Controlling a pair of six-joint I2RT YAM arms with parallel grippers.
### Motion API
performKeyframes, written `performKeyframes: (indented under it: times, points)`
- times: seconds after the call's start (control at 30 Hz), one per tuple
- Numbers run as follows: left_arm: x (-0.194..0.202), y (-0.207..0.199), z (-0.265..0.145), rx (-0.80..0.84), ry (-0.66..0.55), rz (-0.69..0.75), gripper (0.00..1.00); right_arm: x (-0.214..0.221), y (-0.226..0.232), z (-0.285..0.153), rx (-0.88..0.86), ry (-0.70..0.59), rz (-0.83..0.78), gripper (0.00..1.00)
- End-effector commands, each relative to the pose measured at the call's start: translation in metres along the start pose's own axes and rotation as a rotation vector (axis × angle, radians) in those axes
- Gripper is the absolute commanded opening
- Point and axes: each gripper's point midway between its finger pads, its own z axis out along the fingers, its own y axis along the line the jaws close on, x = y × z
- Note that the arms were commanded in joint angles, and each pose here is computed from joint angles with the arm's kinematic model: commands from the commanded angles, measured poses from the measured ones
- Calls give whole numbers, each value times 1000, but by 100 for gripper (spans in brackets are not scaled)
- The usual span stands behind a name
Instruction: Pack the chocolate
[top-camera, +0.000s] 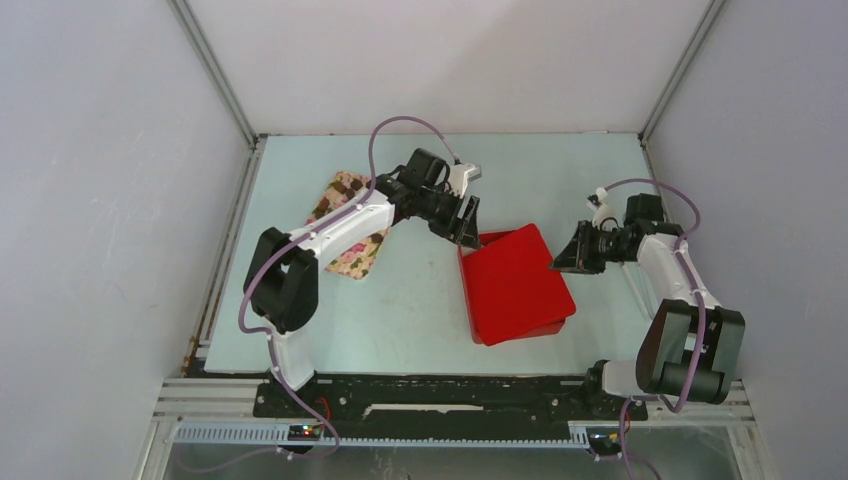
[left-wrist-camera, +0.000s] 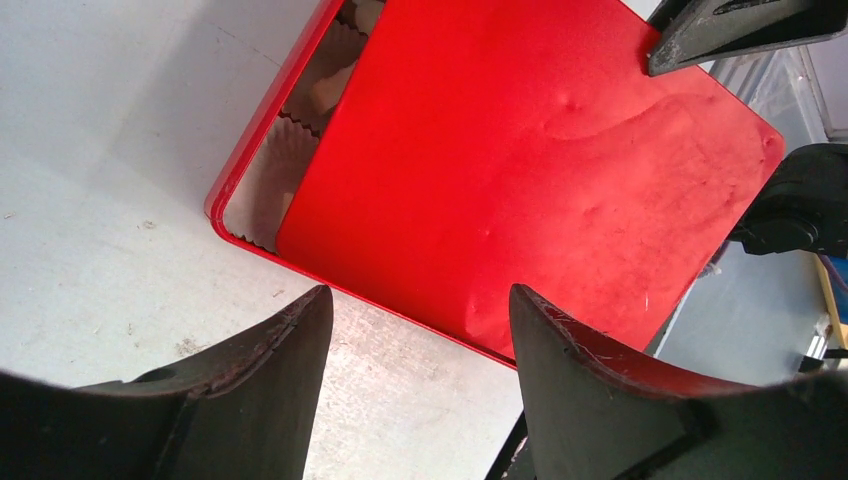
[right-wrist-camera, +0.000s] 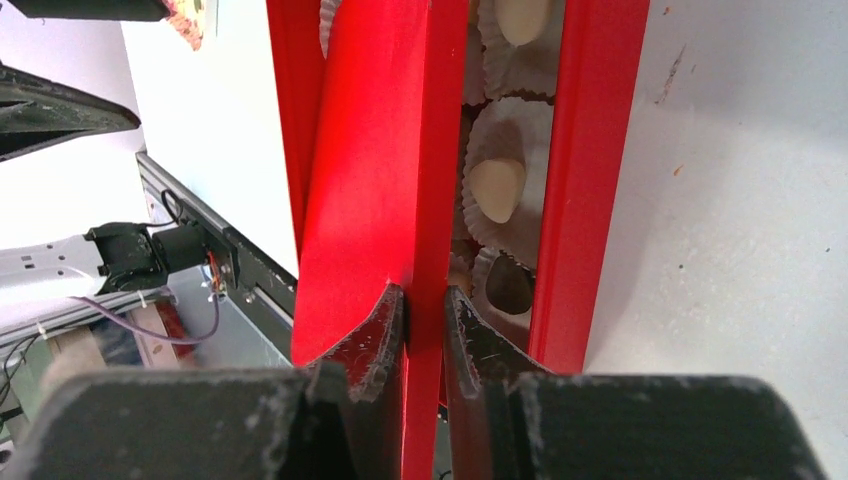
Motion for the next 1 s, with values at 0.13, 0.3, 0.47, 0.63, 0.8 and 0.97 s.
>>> performKeyframes:
  times: [0.13, 0.3, 0.47, 0.63, 0.8, 0.97]
  points:
    - [-3, -3, -6, 16, -31, 27, 69, -20, 7, -21, -39, -70, -39, 2]
    - [-4, -4, -7, 15, -32, 34, 69, -26, -3, -29, -25, -106, -13, 3]
    - [-3, -5, -6, 26, -29, 35, 69, -27, -18, -30, 20, -110, -19, 5]
    - [-4, -6, -5, 28, -33, 28, 69, -25, -45, -30, 101, -86, -59, 20]
    - [-5, -7, -3, 8, -28, 22, 71, -25, -72, -28, 195, -64, -82, 32]
    - [1, -14, 8, 8, -1, 31, 74, -22, -84, -21, 232, -23, -101, 38]
